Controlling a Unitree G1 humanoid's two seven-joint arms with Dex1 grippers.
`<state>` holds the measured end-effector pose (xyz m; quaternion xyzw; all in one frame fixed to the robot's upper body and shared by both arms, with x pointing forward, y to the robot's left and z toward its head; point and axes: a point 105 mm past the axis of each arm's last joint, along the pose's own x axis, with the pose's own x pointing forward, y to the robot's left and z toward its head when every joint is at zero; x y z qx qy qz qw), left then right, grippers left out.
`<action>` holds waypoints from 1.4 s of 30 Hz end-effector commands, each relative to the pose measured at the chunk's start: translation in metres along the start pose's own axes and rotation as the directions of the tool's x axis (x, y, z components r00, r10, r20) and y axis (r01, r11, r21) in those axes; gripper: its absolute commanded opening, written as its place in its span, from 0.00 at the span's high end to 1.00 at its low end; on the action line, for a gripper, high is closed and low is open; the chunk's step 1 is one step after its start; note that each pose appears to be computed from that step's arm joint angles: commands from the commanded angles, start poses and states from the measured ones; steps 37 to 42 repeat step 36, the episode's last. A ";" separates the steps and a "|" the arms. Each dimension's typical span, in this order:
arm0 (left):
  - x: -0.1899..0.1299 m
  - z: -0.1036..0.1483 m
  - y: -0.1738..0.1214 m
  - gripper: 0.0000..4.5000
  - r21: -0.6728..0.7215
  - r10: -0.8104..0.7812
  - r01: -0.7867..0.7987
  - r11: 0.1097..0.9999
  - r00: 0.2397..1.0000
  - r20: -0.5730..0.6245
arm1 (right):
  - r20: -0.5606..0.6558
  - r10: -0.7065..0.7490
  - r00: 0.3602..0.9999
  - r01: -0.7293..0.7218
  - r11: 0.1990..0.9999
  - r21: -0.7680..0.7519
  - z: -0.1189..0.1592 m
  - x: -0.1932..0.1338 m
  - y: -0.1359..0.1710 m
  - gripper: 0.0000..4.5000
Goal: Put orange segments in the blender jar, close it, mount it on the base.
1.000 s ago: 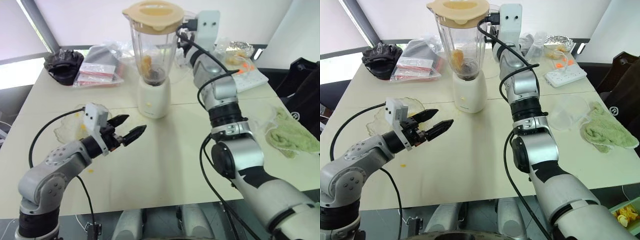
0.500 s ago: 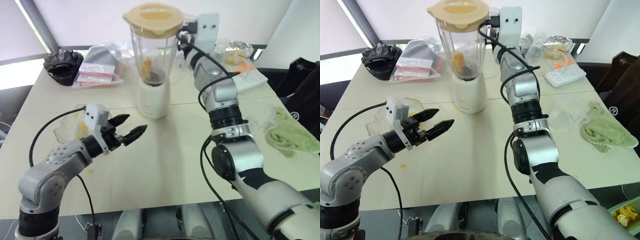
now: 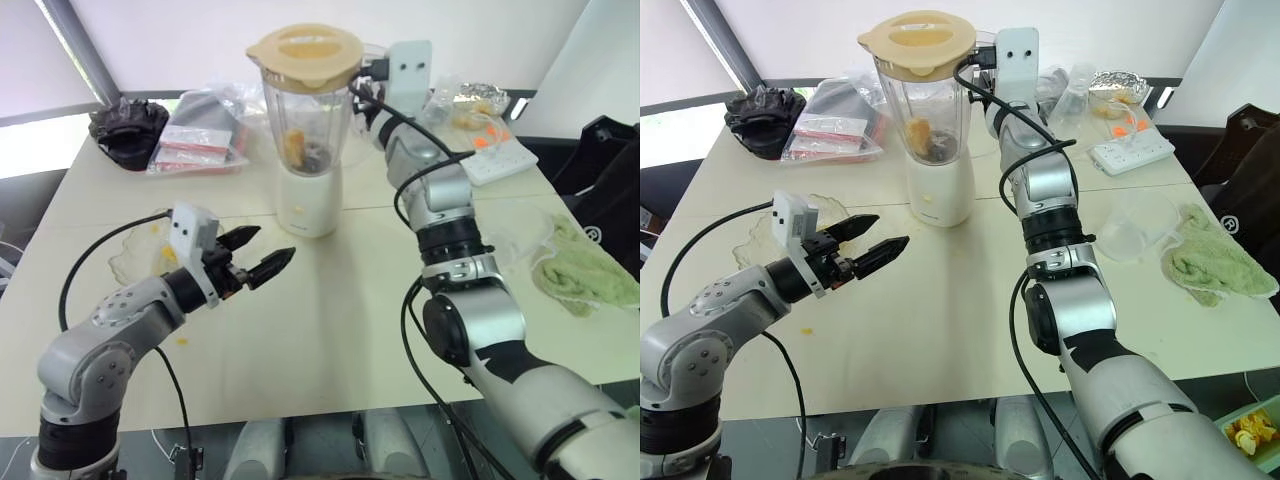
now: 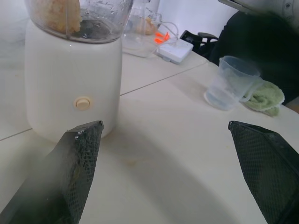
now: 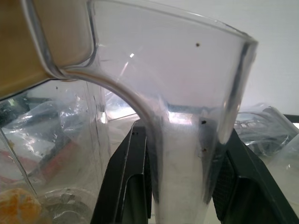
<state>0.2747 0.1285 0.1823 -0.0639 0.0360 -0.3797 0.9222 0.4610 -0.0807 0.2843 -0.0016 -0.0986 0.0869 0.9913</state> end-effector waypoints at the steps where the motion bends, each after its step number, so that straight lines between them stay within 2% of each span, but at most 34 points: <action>1: 0.000 0.006 -0.005 0.01 0.025 -0.021 0.021 0.999 1.000 0.020 | 0.027 0.028 0.999 -0.028 1.000 -0.006 0.007 -0.003 0.004 0.78; 3: 0.001 0.006 -0.004 0.01 0.025 -0.020 0.020 0.999 1.000 0.019 | 0.028 0.035 0.999 -0.035 0.999 -0.007 0.006 -0.003 0.005 0.78; 4: 0.001 0.006 -0.004 0.00 0.025 -0.019 0.019 0.999 1.000 0.019 | 0.028 0.040 0.999 -0.040 0.999 -0.007 0.006 -0.004 0.005 0.55; 6: 0.002 0.005 -0.004 0.00 0.026 -0.020 0.019 0.999 1.000 0.019 | 0.027 0.046 0.999 -0.045 0.999 -0.007 0.005 -0.005 0.006 0.38; 9: 0.003 0.006 -0.004 0.00 0.027 -0.023 0.023 0.999 1.000 0.019 | 0.021 0.048 0.999 -0.048 0.999 -0.008 0.003 -0.006 0.005 0.03; 10: 0.003 0.006 -0.005 0.00 0.028 -0.025 0.025 0.999 1.000 0.018 | 0.020 0.047 0.999 -0.047 0.999 -0.011 0.003 -0.006 0.005 0.00; 16: 0.003 0.005 -0.004 0.00 0.031 -0.033 0.033 0.999 0.999 0.011 | 0.000 0.034 0.999 -0.034 0.998 -0.048 -0.008 -0.016 -0.006 0.00; 20: 0.002 0.002 0.002 0.00 0.055 -0.010 0.011 0.998 1.000 -0.018 | -0.096 0.157 0.983 -0.164 0.984 -0.073 -0.035 -0.048 -0.016 0.00; 22: 0.000 0.003 0.006 0.00 0.075 0.005 -0.003 0.997 1.000 -0.025 | -0.121 0.232 0.965 -0.242 0.967 -0.083 -0.038 -0.066 -0.020 0.00; 26: -0.005 0.010 0.015 0.00 0.104 0.025 -0.024 0.994 1.000 -0.016 | -0.160 0.459 0.874 -0.476 0.876 -0.082 -0.032 -0.111 -0.029 0.00; 30: -0.014 0.019 0.024 0.00 0.145 0.063 -0.061 0.988 0.998 -0.012 | -0.162 0.598 0.785 -0.615 0.784 -0.084 -0.011 -0.146 -0.048 0.00; 36: -0.033 0.035 0.027 0.00 0.149 0.085 -0.089 0.985 0.996 0.030 | -0.226 0.662 0.715 -0.680 0.733 -0.004 -0.002 -0.173 -0.078 0.00; 42: -0.033 0.035 0.027 0.00 0.149 0.085 -0.089 0.985 0.996 0.030 | -0.226 0.662 0.715 -0.680 0.733 -0.004 -0.002 -0.173 -0.078 0.00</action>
